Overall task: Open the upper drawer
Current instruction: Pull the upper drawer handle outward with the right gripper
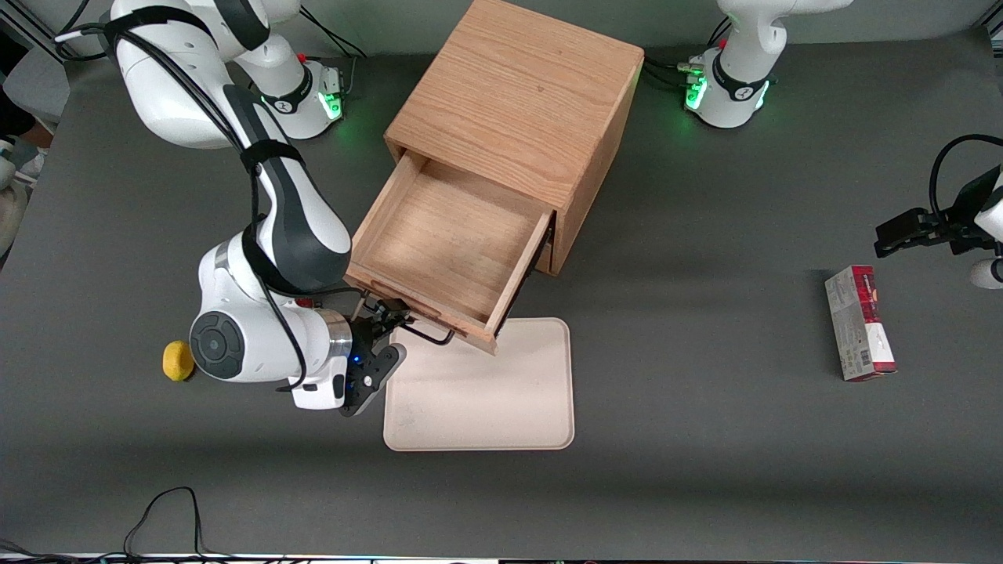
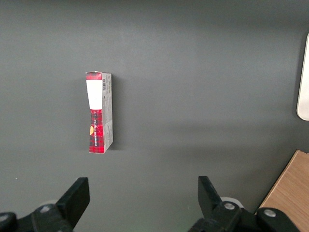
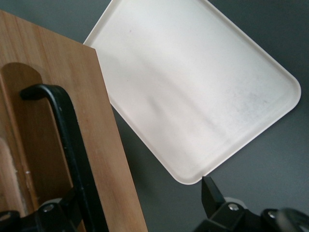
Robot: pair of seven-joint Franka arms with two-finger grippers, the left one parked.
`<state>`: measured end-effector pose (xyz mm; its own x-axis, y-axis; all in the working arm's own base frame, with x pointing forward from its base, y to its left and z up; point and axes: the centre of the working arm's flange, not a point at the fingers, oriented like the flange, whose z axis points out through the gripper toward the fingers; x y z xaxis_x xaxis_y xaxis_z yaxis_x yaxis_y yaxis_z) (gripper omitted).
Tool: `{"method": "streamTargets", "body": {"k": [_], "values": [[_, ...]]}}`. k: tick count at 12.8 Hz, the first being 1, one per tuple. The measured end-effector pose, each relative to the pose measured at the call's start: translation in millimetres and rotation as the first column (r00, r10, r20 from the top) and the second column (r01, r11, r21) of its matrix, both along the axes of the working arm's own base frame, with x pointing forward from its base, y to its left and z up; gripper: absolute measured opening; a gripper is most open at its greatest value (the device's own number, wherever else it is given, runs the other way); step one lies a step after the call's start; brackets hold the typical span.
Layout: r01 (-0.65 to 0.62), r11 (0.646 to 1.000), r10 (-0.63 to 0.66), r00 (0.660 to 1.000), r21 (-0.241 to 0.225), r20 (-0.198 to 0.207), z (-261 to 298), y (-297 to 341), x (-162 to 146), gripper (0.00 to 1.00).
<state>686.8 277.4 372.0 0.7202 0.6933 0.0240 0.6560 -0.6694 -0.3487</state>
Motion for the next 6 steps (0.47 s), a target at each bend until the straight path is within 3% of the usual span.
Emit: {"method": "streamTargets", "body": {"k": [6], "values": [[0.021, 1.000, -0.021, 1.000, 0.015, 0.017, 6.6, -9.7, 8.2, 1.00]]}}
